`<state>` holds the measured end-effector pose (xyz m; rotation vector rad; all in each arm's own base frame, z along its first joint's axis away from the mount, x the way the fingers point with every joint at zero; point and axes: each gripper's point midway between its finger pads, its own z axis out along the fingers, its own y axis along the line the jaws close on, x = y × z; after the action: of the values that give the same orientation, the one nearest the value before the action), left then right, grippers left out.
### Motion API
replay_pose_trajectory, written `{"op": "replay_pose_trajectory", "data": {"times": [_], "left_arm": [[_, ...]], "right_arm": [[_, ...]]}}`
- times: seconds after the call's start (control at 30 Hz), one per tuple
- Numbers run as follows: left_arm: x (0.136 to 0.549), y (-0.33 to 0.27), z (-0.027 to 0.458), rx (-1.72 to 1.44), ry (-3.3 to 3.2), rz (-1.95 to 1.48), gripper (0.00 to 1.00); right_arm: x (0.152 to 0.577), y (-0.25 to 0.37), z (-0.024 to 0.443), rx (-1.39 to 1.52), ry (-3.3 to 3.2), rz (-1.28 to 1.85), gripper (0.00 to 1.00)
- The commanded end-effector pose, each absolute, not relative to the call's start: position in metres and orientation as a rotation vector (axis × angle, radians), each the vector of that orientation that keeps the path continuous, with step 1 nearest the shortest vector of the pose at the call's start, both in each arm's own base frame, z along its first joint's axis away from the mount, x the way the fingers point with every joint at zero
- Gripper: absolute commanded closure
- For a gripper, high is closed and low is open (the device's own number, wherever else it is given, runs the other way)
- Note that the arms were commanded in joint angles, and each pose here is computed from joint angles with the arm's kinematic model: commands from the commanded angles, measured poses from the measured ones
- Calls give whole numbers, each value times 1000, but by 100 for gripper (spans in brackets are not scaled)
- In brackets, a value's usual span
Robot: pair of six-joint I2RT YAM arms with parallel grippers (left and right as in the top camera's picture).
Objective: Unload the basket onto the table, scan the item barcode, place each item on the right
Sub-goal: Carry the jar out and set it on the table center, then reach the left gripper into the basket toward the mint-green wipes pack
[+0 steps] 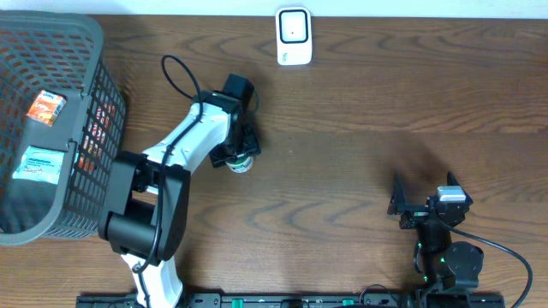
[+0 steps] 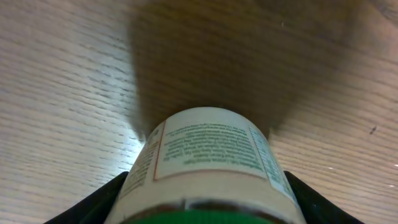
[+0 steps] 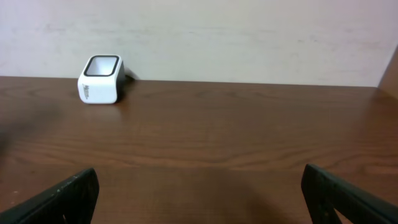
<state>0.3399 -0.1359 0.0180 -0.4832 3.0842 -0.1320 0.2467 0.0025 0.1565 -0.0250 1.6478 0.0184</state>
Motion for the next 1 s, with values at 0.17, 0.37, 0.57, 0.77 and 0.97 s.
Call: {"op": "replay_pose_trajectory", "data": {"times": [0.17,0.37,0.57,0.77,0.97], "left_arm": [[348,-139,16,-497,3063,-128,2],[370,-146,75,-427,2923,-227,2],[375,-146,167,-244,2707,-330,2],[365,-97,263,-310,2388,-185,2],[334,-41,351,-448,2056,-44,2]], "right_arm": [[247,5,156,-26,1650,31,1],[247,5,156,-26,1650,30,1],[247,5,156,-26,1650,30,1],[247,5,156,-26,1650,30,1],[247,5,156,-26,1650,30,1]]}}
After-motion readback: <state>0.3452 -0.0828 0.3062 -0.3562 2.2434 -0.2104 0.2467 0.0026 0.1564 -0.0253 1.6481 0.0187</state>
